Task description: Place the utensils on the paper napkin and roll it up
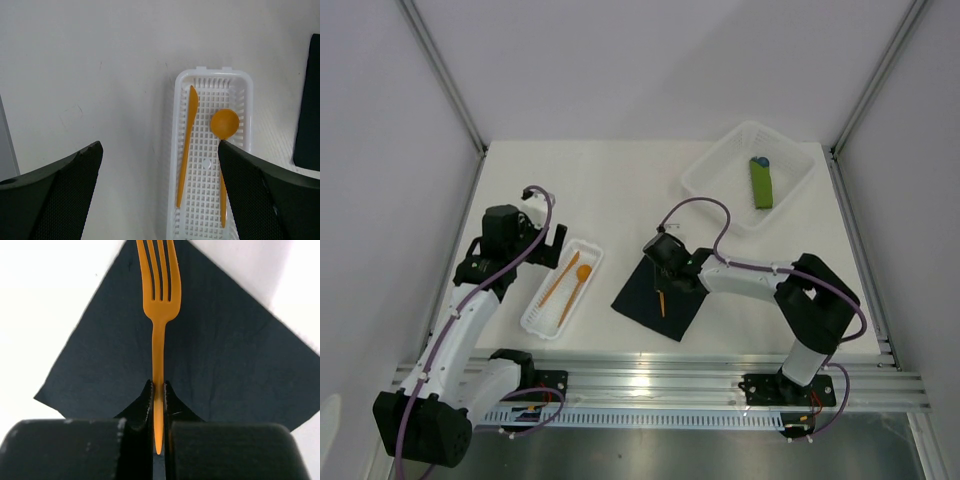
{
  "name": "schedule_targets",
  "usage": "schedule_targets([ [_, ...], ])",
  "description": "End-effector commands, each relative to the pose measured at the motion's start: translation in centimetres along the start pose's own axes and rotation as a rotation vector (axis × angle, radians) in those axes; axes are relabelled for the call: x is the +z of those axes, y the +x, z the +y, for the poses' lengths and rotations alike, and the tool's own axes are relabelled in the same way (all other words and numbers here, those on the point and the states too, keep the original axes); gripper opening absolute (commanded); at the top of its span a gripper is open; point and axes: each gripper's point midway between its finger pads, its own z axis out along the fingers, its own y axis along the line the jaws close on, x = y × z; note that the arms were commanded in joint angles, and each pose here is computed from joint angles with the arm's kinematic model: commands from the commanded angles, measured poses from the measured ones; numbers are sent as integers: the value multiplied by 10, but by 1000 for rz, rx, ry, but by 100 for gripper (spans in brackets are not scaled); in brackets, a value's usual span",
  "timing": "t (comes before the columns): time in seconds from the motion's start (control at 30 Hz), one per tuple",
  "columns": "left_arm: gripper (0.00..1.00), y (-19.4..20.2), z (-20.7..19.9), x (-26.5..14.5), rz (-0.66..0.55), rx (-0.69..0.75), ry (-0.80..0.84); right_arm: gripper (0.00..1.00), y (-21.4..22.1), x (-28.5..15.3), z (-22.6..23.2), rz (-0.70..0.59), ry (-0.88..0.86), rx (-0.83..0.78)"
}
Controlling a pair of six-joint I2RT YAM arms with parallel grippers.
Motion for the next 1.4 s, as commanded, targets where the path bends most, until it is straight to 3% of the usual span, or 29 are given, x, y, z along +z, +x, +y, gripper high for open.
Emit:
schedule_targets([
  [0.0, 100, -20, 7, -1, -68, 13, -15, 0, -8, 2, 16, -1, -36, 9],
  [0.93, 100, -13, 2, -1, -48, 5, 10, 0, 4, 22, 6, 62, 29, -47],
  [1.37, 99, -12, 1, 0, -46, 5, 14, 0, -13, -12, 21, 18, 25, -89],
])
